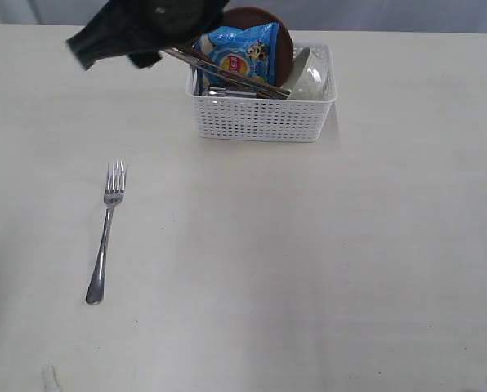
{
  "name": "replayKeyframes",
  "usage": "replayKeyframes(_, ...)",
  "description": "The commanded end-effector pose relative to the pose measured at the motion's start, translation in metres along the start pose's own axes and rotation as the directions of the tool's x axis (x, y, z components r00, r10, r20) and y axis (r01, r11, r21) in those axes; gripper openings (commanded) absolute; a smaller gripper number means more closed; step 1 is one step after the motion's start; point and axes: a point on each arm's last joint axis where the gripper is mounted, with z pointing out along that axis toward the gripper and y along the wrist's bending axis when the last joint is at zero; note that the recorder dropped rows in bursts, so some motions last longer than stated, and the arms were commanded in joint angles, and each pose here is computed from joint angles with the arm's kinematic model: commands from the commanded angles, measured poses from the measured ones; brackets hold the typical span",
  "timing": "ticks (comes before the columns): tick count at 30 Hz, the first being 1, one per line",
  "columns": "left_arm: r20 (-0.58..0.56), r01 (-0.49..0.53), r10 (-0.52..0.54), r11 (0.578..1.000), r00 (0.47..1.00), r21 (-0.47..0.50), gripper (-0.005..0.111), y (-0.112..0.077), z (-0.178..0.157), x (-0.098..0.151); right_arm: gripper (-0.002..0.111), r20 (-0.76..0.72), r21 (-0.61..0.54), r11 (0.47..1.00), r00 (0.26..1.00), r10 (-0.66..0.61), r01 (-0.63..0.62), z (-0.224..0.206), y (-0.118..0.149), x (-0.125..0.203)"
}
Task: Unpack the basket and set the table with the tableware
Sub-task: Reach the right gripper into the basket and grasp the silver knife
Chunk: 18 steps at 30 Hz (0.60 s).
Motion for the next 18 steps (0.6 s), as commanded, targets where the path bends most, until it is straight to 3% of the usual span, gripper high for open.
replayKeyframes(1,0.001,-0.002,0.002,1.0,1.0,0.004,0.0,0.0,0.0,0.001,0.048,0.051,0.135,0.982,0.989,-0.138,0.131,0.013,-0.04,-0.009)
replayKeyframes(8,0.001,-0.002,0.002,1.0,1.0,0.004,0.0,0.0,0.0,0.001,0.048,-0.032,0.152,0.94,0.952,-0.304,0.305,0.073,-0.065,-0.003)
replayKeyframes(18,0.0,0.005,-0.005,1.0,1.0,0.006,0.0,0.0,0.0,0.001,0.048,-0.024,0.065,0.973,0.975,-0.219,0.22,0.142,-0.08,0.013)
